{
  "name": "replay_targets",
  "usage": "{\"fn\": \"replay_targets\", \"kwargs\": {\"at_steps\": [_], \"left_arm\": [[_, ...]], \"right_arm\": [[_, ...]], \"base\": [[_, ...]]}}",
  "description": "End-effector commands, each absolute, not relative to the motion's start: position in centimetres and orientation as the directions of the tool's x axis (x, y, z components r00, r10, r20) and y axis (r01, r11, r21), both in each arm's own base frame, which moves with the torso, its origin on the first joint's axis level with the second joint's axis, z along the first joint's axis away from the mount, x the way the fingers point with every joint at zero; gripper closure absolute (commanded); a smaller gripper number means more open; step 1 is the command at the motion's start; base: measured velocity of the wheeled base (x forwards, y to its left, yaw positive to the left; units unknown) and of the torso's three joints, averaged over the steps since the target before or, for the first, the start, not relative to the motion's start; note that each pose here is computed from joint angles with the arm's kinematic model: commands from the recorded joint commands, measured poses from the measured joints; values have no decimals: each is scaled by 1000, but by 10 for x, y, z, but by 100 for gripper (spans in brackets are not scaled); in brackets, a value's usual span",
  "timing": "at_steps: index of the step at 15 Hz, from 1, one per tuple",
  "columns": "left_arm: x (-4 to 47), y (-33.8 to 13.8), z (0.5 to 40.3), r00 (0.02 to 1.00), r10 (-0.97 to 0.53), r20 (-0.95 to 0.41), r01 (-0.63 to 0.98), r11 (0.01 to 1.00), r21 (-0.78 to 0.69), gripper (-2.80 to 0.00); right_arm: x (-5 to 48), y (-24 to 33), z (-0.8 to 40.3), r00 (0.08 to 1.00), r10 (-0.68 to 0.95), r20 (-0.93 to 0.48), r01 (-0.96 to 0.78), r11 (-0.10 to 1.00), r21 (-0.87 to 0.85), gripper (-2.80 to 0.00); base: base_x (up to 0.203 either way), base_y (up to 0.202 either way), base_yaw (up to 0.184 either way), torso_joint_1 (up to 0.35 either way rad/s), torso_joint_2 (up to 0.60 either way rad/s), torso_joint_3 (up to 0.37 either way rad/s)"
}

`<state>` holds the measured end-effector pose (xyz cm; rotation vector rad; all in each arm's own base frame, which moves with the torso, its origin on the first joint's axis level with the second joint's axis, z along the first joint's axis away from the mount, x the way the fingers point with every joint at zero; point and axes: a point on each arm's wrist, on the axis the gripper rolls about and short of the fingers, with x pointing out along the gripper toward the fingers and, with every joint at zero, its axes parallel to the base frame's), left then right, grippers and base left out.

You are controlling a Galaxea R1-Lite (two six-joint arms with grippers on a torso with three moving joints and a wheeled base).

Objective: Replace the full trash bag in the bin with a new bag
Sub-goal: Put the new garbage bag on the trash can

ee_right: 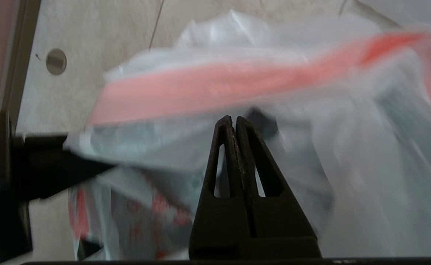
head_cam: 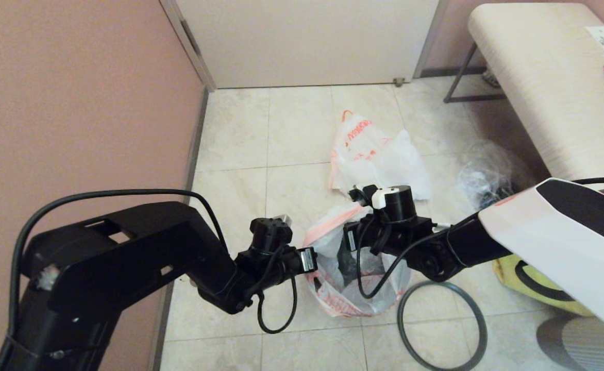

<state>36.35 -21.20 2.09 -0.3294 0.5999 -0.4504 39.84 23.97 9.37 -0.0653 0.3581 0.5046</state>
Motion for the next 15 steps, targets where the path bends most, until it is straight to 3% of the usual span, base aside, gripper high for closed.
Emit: {"fn": "replay_targets", "kwargs": {"at_steps": [1, 7, 11, 15], "left_arm": [[362, -214, 20, 732, -499, -464, 312, 851, -423, 0], [362, -214, 16, 728, -497, -472, 320, 856, -407, 0], [365, -214, 12, 743, -489, -458, 316, 858, -404, 0], [368, -214, 6, 775, -457, -436, 314, 878, -362, 0]], "right_arm": [[410, 247, 88, 823, 463, -329, -482, 876, 27, 0], [459, 267, 96, 876, 430, -219, -436, 900, 23, 0], [498, 229, 48, 879, 342, -331, -366, 931, -9, 0], [495, 210, 98, 910, 327, -254, -329, 944, 36, 0]], "base": [[0, 0, 0, 0, 0, 0], [0, 0, 0, 0, 0, 0], [0, 0, 0, 0, 0, 0], [0, 0, 0, 0, 0, 0]]}}
